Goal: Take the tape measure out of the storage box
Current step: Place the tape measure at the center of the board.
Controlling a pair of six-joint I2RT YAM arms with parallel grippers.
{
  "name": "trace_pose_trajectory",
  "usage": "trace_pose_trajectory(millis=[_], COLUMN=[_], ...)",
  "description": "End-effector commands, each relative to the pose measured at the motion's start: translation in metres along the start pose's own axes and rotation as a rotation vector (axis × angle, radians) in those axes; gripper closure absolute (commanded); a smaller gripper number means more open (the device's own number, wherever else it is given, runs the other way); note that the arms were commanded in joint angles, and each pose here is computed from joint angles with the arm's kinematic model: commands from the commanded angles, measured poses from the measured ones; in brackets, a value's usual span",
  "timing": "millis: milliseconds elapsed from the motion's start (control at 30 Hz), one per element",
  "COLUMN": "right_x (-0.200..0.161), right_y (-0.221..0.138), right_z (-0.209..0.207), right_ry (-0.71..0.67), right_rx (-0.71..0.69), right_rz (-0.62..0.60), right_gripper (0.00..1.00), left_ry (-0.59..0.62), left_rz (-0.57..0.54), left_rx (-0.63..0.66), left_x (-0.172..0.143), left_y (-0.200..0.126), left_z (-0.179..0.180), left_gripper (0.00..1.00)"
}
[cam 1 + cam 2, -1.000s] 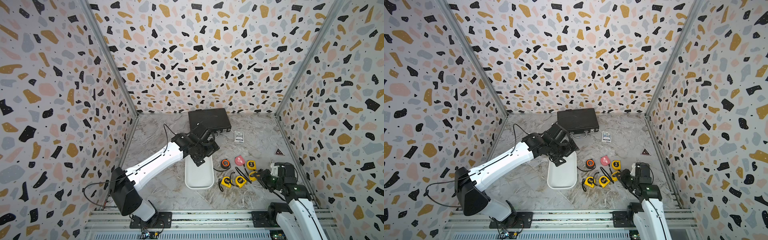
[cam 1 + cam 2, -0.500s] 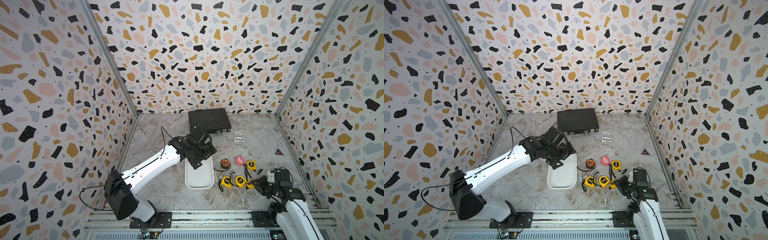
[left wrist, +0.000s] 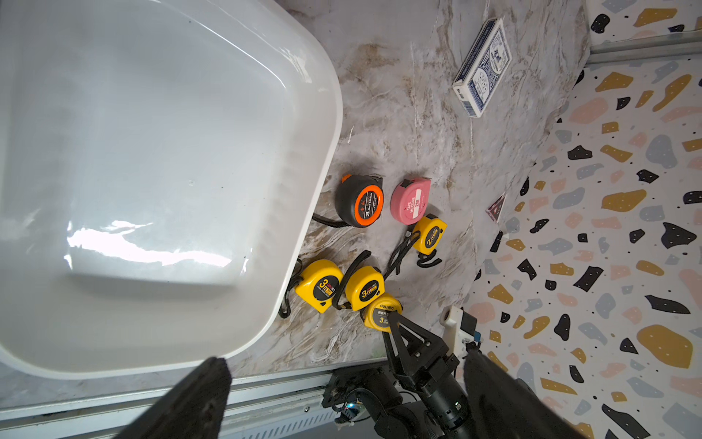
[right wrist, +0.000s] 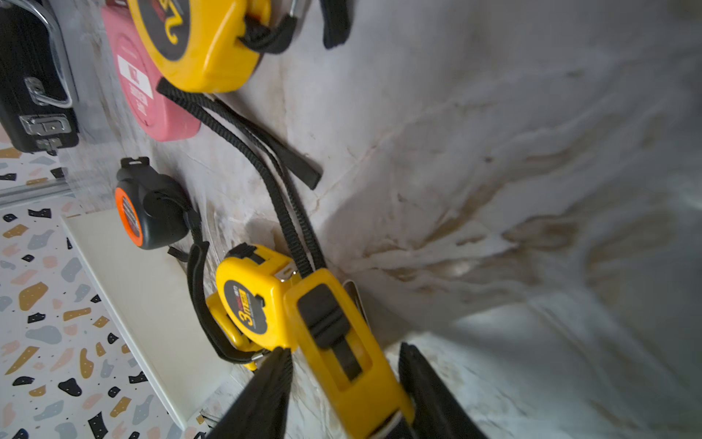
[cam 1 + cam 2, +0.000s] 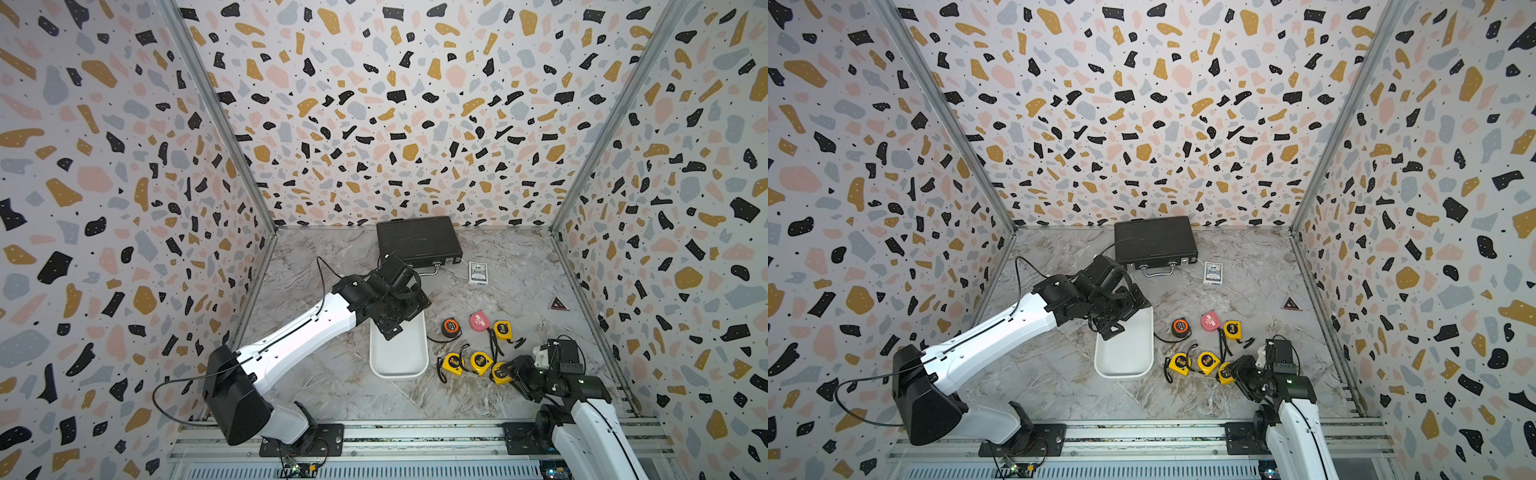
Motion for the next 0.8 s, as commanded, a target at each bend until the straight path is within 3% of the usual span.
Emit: trace_pose_trajectory(millis=[0,167,333,500,767], right_x=[-0.002,-0.004,-0.001,0.007,0.026], right_y=[-0.013,-0.027,-0.039,-0.053,-0.073], right_z=[0.006,0.007,0.017,0.039,0.095], right_ry=[-0.03,-0.063,-0.104,-0.188,-0.423], right_rx=[-0.023,-0.077,-0.093,-0.065,-0.048], right_rz=[-0.016,-0.034,-0.075,-0.123,-0.199], right_gripper=[0.43,0.21,0.09,0.01,0.01], left_ry=[-0.003,-0.001,0.012,0.148,0.438], left_rz=[-0.029,-0.034,-0.037,-0.081,-0.253], left_rx=[-0.01,-0.004,0.013,0.078,0.235], left_x=[0.001,0.0,-0.001,0.001,0.019], left_y=[-0.007,-0.008,-0.009,-0.017,-0.047], left_z=[0.003,0.006,0.011,0.019,0.044], left_gripper=[0.0,0.0,0.0,0.0,0.0])
Point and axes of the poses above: each gripper's point midway between its finger pads, its own y axis out along the fingers, its own z axis along the line the jaws close on, x = y × z, the point moved 7 cm from there along -y, back along the fingers, and after that the axes turned 15 degrees about y, right-handed, at the moved point
